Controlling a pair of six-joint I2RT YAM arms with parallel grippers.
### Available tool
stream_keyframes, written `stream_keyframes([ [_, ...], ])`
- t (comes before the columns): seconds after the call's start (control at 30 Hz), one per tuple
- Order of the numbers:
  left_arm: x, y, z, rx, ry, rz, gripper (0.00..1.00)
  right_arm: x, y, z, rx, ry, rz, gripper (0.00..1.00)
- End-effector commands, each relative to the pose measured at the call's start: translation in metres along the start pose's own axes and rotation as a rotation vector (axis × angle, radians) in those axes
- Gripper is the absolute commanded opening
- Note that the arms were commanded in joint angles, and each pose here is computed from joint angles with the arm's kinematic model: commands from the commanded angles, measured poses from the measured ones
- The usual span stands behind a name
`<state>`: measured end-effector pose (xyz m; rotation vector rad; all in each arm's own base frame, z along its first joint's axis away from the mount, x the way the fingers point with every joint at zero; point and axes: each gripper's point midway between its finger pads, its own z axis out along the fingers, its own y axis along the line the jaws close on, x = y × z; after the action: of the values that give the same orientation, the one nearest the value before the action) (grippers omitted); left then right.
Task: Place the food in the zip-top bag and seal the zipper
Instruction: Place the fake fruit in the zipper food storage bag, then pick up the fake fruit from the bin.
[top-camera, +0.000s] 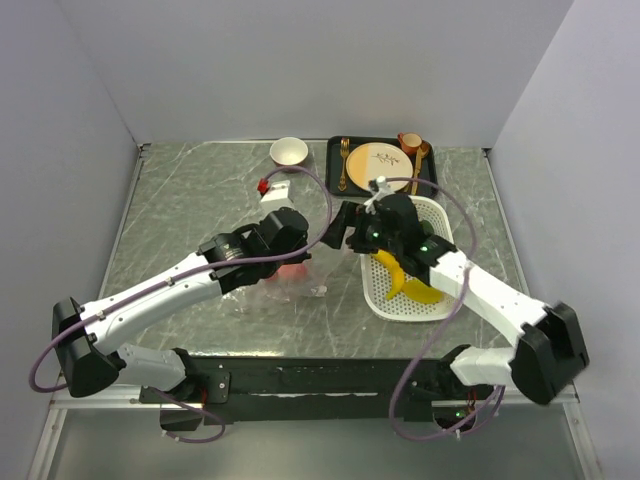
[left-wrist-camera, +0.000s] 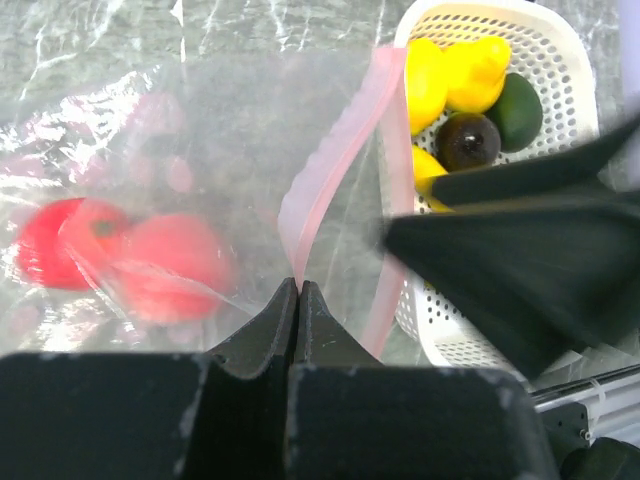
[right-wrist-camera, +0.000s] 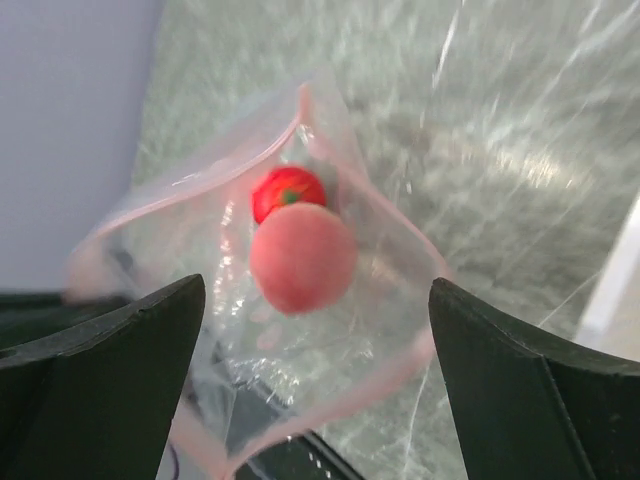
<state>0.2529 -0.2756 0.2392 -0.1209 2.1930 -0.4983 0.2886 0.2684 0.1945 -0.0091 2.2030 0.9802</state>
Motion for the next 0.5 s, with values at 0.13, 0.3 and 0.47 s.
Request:
stream_keyframes([
  [0.13,-0.022,0.013,-0.013,-0.076,-0.083,-0.074,0.01,-0.056,-0.023,-0.071,0.202,-0.320,-0.032,1.00],
  [0.3,-0.029,0.016,-0.020,-0.022,-0.125,-0.072,0.01,-0.045,-0.098,-0.087,0.480,-0.293,0.018,1.00],
  [0.47,-0.008,0.014,-0.004,-0.040,-0.026,-0.047,0.01,-0.032,-0.157,-0.091,0.657,-0.200,0.069,1.00],
])
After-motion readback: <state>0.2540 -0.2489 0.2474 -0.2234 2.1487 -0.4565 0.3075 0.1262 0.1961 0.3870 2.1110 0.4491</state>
